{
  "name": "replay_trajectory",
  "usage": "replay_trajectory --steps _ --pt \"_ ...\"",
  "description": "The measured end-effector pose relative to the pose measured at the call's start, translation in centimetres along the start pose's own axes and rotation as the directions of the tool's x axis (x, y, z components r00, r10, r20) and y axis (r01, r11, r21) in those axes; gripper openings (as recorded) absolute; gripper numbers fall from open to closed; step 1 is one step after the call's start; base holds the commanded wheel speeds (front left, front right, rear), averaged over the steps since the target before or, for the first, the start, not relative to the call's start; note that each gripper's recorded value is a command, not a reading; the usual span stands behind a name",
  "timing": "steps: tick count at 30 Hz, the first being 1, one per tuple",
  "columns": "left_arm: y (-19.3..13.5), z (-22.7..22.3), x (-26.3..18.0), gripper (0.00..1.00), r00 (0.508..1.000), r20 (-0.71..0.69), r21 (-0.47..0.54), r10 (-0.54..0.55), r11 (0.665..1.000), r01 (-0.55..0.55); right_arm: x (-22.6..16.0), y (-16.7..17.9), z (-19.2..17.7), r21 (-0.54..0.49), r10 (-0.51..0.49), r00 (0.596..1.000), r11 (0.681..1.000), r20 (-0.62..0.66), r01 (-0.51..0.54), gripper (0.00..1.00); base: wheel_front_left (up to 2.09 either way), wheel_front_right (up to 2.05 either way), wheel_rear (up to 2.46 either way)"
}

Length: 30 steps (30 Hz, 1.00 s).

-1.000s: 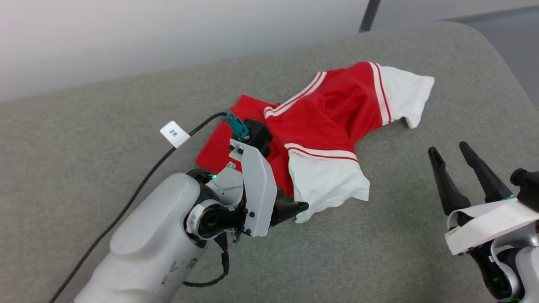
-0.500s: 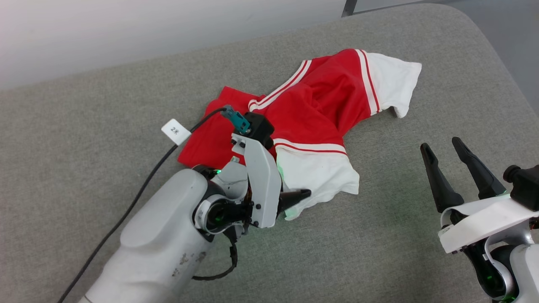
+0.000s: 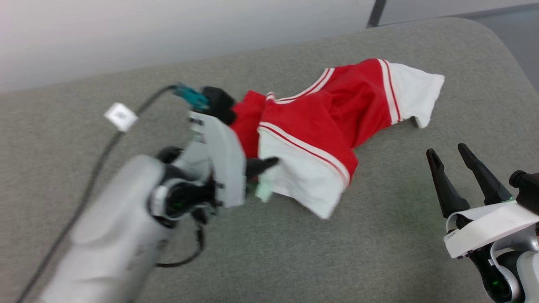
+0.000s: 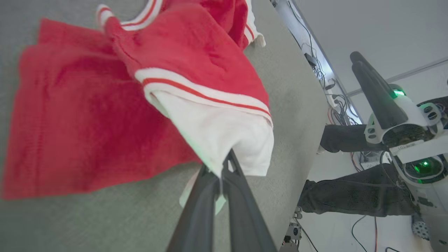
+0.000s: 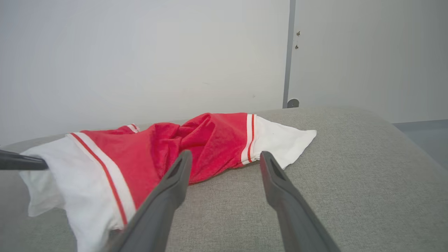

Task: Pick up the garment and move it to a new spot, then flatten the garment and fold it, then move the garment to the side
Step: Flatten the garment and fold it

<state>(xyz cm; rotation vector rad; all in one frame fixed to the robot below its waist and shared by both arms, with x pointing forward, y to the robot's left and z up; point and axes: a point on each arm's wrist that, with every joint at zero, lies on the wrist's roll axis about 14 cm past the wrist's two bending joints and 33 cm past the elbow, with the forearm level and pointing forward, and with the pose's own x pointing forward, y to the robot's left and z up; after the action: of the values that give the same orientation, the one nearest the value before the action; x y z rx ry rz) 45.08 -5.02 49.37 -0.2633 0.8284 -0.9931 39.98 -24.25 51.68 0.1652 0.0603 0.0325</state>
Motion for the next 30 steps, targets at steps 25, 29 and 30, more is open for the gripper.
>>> replay_trajectory --steps 25,29,30 --pt "21.4 1.4 -14.3 0.0 0.741 -0.137 -0.088 0.657 0.737 -0.67 2.3 1.7 -1.9 0.012 0.056 0.997 0.998 -0.06 -0.055 1.0 0.0 0.0 0.0" --pt "23.4 -0.6 -12.7 0.0 0.721 -0.207 -0.062 0.661 0.727 -0.684 2.2 0.8 -2.7 0.01 0.03 0.996 1.0 -0.081 -0.029 1.0 0.0 0.0 0.0" --pt "23.8 -1.1 -12.4 0.0 0.716 -0.223 -0.059 0.661 0.724 -0.687 2.2 0.6 -2.9 0.008 0.025 0.996 1.0 -0.084 -0.024 1.0 0.0 0.0 0.0"
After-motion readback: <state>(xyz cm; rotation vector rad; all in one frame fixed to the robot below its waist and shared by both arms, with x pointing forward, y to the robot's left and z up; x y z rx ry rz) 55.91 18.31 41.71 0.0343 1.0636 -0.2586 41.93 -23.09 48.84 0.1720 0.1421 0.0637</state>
